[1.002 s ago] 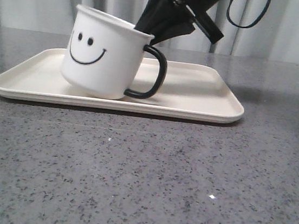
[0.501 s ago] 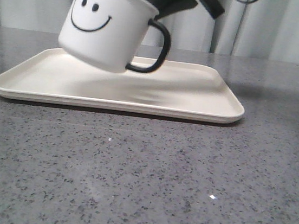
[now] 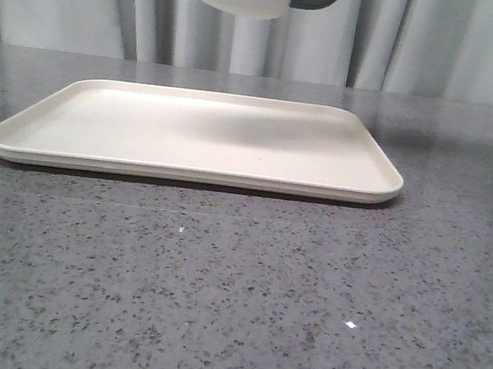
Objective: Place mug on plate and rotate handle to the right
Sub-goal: 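Lift the mug with the right gripper and turn it, then lower the turned mug back onto the tray with the right gripper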
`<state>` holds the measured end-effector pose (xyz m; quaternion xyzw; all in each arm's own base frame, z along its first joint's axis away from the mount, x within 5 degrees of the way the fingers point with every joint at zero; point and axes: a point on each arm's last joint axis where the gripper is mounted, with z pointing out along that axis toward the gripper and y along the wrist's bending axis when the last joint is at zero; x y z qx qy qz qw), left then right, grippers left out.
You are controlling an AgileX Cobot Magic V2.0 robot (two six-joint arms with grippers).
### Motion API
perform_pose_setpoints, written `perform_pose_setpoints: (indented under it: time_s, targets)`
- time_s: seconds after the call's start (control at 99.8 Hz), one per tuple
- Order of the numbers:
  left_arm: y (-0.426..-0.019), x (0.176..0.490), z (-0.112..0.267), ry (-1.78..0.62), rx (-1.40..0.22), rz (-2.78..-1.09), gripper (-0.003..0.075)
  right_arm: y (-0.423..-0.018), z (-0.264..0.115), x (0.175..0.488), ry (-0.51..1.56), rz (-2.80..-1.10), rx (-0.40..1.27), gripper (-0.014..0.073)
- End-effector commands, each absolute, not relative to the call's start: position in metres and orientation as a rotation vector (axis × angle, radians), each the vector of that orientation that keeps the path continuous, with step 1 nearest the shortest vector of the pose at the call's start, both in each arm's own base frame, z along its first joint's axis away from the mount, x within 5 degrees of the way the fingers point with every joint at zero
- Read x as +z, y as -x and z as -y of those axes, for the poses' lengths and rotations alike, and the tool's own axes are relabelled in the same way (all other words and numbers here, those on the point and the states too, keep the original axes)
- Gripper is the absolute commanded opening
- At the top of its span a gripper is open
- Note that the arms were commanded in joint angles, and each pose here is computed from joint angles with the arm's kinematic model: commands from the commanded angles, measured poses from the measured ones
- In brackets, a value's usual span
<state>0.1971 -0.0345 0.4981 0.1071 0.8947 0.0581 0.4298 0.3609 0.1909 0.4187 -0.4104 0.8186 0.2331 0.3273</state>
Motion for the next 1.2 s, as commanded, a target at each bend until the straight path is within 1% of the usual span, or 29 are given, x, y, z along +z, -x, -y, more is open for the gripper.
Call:
perform_pose_setpoints:
  time_s: [0.0,0.271,0.621,0.782,1.193]
  targets:
    - [-0.189,0.509,0.030,-0.240,0.151,-2.173,-0.0020,-0.341,-0.183,0.445,1.150,-2.068,0.592,-0.0059]
    - [-0.189,0.509,0.030,-0.240,0.151,-2.173,-0.0020,-0.360,-0.191,0.415,1.187,-2.155,0.604,-0.0059]
    - [-0.189,0.509,0.030,-0.240,0.151,-2.173,-0.0020,-0.372,-0.209,0.385,1.274,-2.186,0.600,-0.0059]
    - [-0.189,0.509,0.030,-0.240,0.151,-2.173,-0.0020,-0.370,-0.220,0.378,1.323,-2.182,0.594,-0.0059]
    - [-0.189,0.509,0.030,-0.240,0.151,-2.173,-0.0020,-0.372,-0.222,0.372,1.334,-2.196,0.578,-0.0059]
